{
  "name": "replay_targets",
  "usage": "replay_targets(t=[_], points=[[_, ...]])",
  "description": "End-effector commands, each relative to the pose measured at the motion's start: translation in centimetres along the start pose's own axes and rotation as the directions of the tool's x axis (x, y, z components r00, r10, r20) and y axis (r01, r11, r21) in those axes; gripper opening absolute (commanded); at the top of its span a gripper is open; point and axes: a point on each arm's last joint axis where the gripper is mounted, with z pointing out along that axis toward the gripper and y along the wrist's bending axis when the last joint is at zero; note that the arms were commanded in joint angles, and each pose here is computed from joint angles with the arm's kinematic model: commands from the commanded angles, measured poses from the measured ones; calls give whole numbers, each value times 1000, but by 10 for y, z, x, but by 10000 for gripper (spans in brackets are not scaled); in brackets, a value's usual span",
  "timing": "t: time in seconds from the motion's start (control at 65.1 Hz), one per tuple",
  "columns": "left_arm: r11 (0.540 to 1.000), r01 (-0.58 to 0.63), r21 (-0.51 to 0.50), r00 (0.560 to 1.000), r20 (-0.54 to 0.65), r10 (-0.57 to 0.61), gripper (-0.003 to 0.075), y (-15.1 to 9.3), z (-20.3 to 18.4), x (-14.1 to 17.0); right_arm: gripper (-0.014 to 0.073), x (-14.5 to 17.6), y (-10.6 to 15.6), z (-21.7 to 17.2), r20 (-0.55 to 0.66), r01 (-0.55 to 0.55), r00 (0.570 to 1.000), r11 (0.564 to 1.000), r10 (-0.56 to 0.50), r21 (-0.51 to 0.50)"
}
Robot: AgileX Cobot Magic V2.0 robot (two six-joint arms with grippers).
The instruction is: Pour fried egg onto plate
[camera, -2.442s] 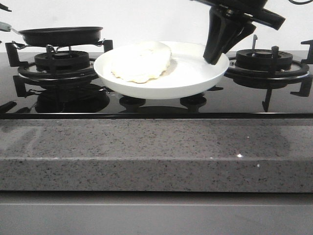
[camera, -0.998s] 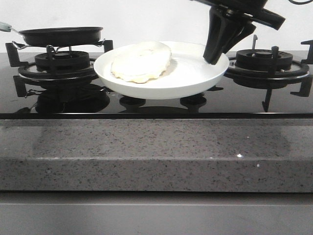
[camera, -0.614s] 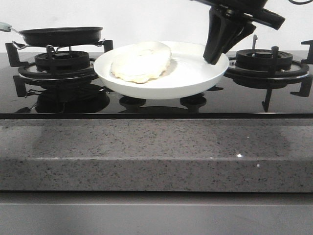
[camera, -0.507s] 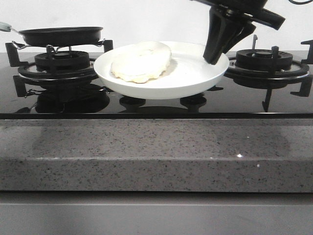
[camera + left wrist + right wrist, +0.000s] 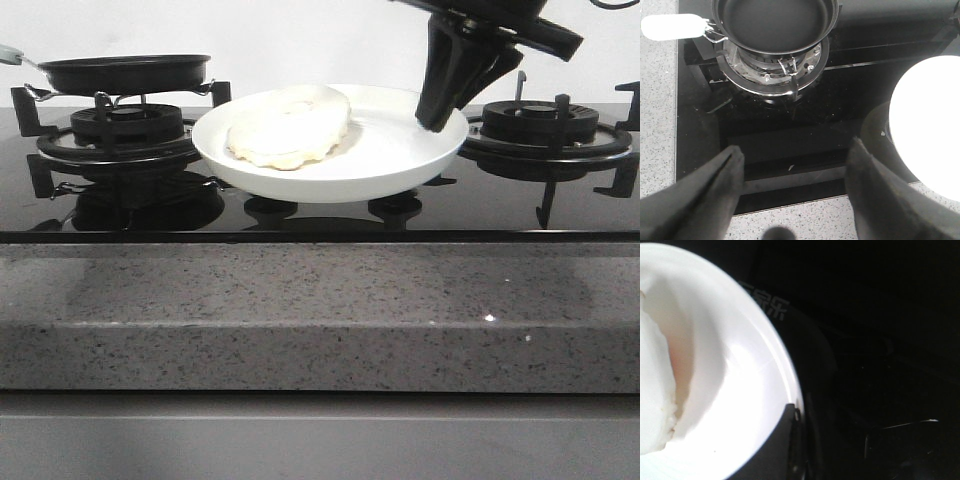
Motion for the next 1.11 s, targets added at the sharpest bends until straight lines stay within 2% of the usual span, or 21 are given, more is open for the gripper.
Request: replay_targets(t=[0.0, 0.891, 1.091], points=[[1000, 8, 25, 994, 109, -10, 430, -4, -16, -10, -69, -6, 8, -25, 100, 18, 995, 1000, -16, -15], [1000, 8, 25, 994, 109, -10, 430, -4, -16, -10, -69, -6, 8, -25, 99, 17, 995, 1000, -15, -18], [1000, 8, 25, 994, 109, -10, 430, -4, -16, -10, -69, -18, 11, -38, 172, 30, 985, 999, -27, -17]])
